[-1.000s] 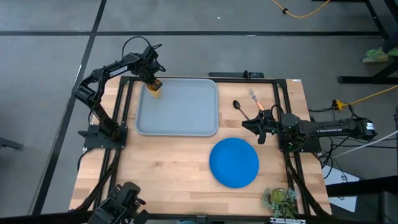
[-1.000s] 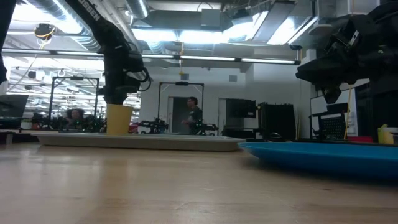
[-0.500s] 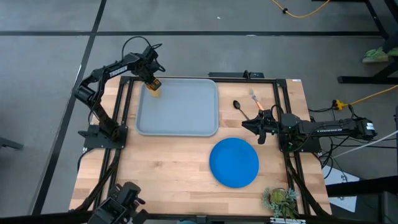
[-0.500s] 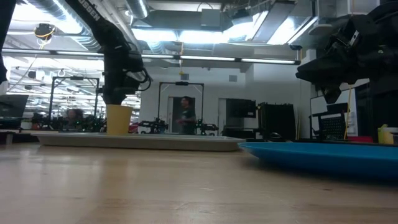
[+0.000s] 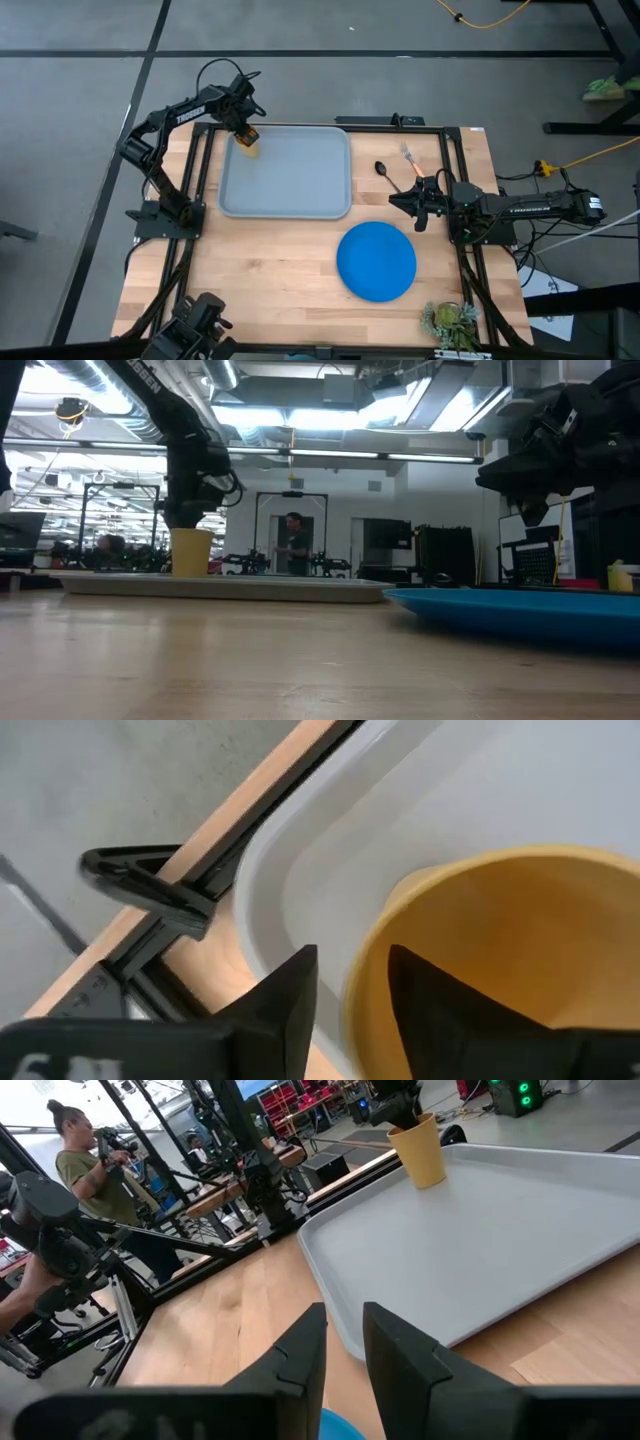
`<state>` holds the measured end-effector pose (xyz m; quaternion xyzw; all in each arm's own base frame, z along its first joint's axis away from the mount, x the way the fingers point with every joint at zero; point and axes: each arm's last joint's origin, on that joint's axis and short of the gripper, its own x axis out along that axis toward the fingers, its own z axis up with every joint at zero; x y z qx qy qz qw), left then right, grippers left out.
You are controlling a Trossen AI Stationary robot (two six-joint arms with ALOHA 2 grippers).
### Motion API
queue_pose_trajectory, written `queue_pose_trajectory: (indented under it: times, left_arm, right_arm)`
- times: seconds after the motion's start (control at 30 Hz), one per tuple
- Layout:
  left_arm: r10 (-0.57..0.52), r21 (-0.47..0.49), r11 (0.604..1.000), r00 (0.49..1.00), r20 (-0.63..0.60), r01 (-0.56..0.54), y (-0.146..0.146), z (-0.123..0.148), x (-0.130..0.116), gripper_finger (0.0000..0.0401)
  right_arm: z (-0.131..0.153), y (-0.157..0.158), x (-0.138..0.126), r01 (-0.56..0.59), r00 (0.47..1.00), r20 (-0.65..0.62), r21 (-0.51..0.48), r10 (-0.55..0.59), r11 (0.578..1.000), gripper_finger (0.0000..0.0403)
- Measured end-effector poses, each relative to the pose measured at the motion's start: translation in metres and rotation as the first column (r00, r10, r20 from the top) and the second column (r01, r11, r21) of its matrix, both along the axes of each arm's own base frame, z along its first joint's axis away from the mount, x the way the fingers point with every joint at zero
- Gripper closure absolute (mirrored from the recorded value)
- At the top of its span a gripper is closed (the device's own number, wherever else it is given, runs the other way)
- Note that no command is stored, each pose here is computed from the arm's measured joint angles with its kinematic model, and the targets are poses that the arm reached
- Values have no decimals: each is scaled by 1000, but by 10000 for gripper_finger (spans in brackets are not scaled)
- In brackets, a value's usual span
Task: Pick and place plate/cup/fork/spoon on tray
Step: Put the blue plate on the gray tray
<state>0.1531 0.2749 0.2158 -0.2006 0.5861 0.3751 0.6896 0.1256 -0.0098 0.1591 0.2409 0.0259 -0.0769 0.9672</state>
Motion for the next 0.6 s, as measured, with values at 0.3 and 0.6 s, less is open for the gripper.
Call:
queue_pose_trajectory:
  times: [0.3,0.6]
  left_arm:
    - [-6,44,999,1000,24,5,-6,15,-1,279]
    - [-29,214,977,988,151,-4,-36,73,-17,279]
  right_arm:
    - [0,0,0,0,1000,-3,-4,0,1000,328]
    - [-5,0,-1,2,999,-54,8,-1,1000,328]
